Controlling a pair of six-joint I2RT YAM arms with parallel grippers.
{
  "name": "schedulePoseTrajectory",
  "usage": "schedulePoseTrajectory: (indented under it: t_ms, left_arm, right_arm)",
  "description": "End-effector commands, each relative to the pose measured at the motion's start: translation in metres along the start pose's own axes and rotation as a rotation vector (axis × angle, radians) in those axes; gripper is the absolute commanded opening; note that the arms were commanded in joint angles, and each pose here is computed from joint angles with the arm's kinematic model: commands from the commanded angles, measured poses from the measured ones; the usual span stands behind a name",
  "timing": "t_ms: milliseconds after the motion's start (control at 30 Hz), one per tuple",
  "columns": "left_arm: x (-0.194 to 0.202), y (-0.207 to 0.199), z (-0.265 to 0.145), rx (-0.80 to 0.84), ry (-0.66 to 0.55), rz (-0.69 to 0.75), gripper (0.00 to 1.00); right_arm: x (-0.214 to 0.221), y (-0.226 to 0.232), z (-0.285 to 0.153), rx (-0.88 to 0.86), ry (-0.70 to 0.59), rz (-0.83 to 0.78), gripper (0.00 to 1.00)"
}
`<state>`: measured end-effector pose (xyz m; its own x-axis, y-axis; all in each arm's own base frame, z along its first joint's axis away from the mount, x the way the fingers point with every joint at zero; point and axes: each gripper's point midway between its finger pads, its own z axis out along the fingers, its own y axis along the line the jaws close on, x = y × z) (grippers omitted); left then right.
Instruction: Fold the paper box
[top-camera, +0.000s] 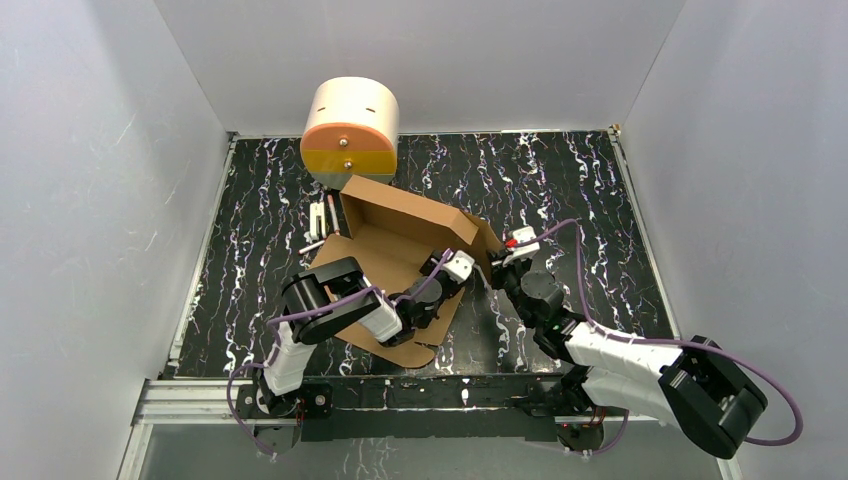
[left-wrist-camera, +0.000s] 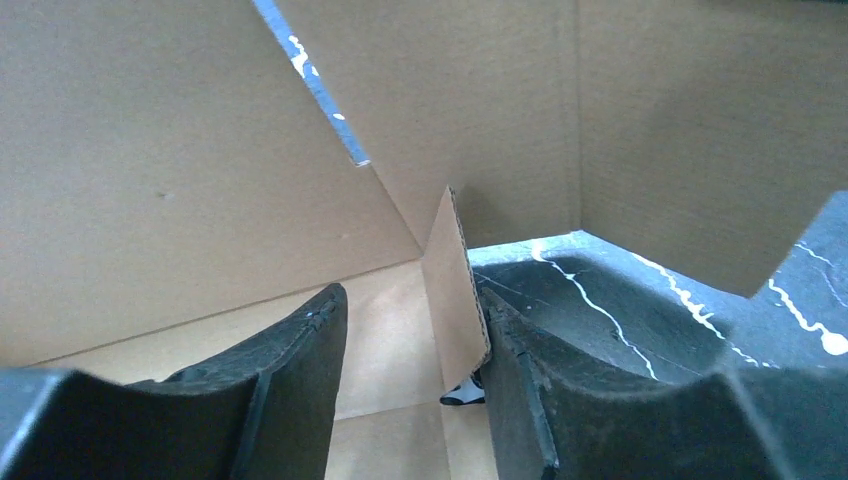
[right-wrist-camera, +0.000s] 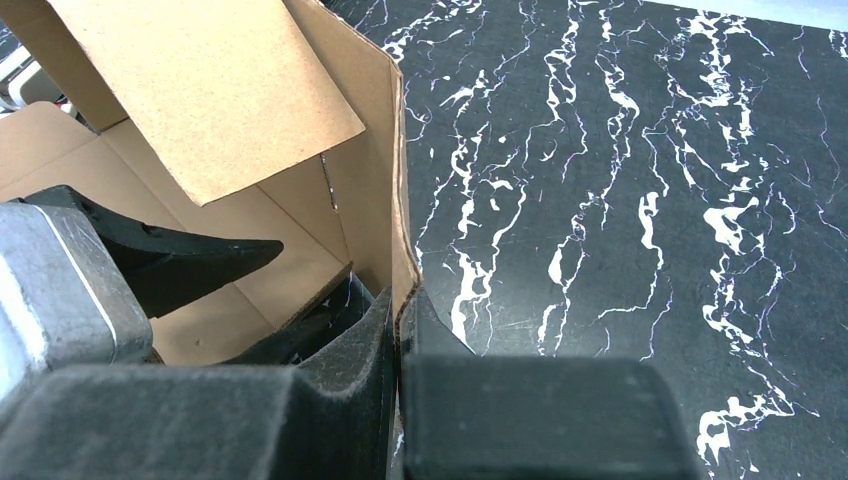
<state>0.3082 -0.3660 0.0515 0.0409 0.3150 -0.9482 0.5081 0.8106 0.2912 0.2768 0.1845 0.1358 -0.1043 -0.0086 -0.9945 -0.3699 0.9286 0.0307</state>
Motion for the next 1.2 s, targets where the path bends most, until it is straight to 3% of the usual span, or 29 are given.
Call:
schedulePoseTrajectory:
  t_ms: [0, 300, 667, 867, 1167]
  left_arm:
    - [-0.048, 0.021, 0.002, -0.111, -0.149, -0.108, 0.45]
    - [-0.031, 0.034, 0.000, -0.113, -0.125, -0.243, 0.25]
    - [-0.022, 0.031, -0.001, -0.039, -0.112, -0.336, 0.16]
    - [-0.016, 0.027, -0.004, 0.009, -0.100, -0.345, 0.00]
    - [-0.011, 0.029, -0.006, 0.048, -0.088, -0.386, 0.00]
  right_arm:
    - [-0.025, 0.001, 0.000, 0.003, -0.083, 0.022, 0.06]
    - [-0.027, 0.000, -0.002, -0.003, -0.094, 0.011, 0.07]
    - [-0.028, 0.010, 0.000, -0.054, -0.102, 0.003, 0.12]
    - [-0.041, 0.014, -0.002, -0.090, -0.097, -0.056, 0.24]
    - [-0.062, 0.015, -0.013, -0.131, -0.014, -0.199, 0.51]
